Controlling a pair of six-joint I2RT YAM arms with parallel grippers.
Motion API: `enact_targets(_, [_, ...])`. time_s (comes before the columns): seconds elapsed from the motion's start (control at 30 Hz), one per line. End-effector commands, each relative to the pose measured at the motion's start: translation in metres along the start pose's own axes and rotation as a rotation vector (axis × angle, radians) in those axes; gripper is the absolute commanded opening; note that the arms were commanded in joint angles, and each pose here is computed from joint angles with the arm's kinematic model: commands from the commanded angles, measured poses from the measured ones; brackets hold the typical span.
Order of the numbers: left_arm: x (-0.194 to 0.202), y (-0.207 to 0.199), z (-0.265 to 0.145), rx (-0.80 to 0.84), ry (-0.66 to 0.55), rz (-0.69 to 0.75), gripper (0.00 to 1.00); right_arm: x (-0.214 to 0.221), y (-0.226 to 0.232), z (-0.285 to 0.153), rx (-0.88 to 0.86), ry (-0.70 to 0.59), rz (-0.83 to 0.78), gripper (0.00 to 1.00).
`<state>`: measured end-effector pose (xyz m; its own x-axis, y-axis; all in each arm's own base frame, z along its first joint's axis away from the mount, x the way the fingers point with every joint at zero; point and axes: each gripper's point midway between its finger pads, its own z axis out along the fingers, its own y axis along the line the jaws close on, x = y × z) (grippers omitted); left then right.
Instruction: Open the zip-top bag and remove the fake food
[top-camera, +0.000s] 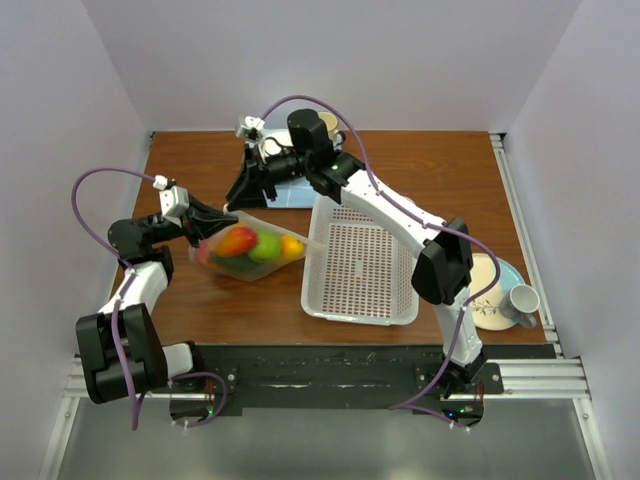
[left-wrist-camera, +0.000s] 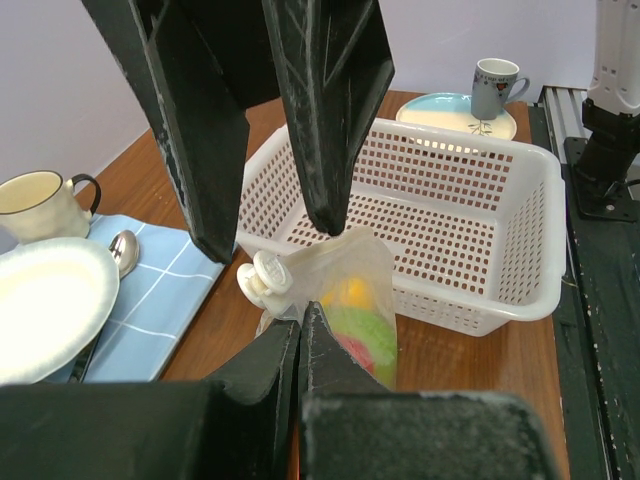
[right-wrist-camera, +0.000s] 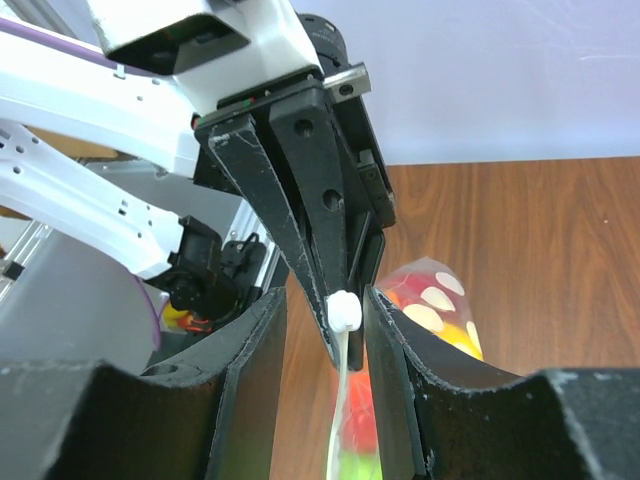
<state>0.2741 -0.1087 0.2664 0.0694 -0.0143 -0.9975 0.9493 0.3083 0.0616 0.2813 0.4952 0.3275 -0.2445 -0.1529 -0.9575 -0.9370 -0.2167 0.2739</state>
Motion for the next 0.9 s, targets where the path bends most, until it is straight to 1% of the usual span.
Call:
enact_targets(0.0, [0.005,-0.025,-0.008,0.158,0.113,0.26,0.01,-0.002,0.004,0.006,-0.034,-0.007,-0.003,0.41])
enact_targets(0.17, [0.004,-0.024,-0.008,0.159,0.112,0.263,0.0,0.004,0.002,0.008,-0.036,0.001,0.014,0.41])
enact_targets(0.27, [0.005,-0.024,-0.008,0.158,0.113,0.26,0.0,0.003,0.003,0.009,-0.044,-0.001,0.018,0.37])
enact_targets(0.43, [0.005,-0.024,-0.008,0.156,0.112,0.262,0.0,0.002,0.005,0.01,-0.062,-0.008,0.019,0.26])
enact_targets(0.47, [0.005,-0.024,-0.008,0.158,0.113,0.26,0.0,0.002,0.006,0.01,-0.067,-0.008,0.023,0.25])
enact_targets(0.63, [0.007,-0.024,-0.008,0.158,0.112,0.266,0.0,0.002,0.01,0.01,-0.083,-0.01,0.028,0.1])
enact_targets(0.7, [0.007,-0.024,-0.008,0.157,0.111,0.268,0.0,0.004,0.01,0.009,-0.084,-0.006,0.034,0.06])
enact_targets(0.87, [0.007,-0.023,-0.008,0.157,0.111,0.272,0.0,0.016,0.014,0.004,-0.071,0.021,0.043,0.05])
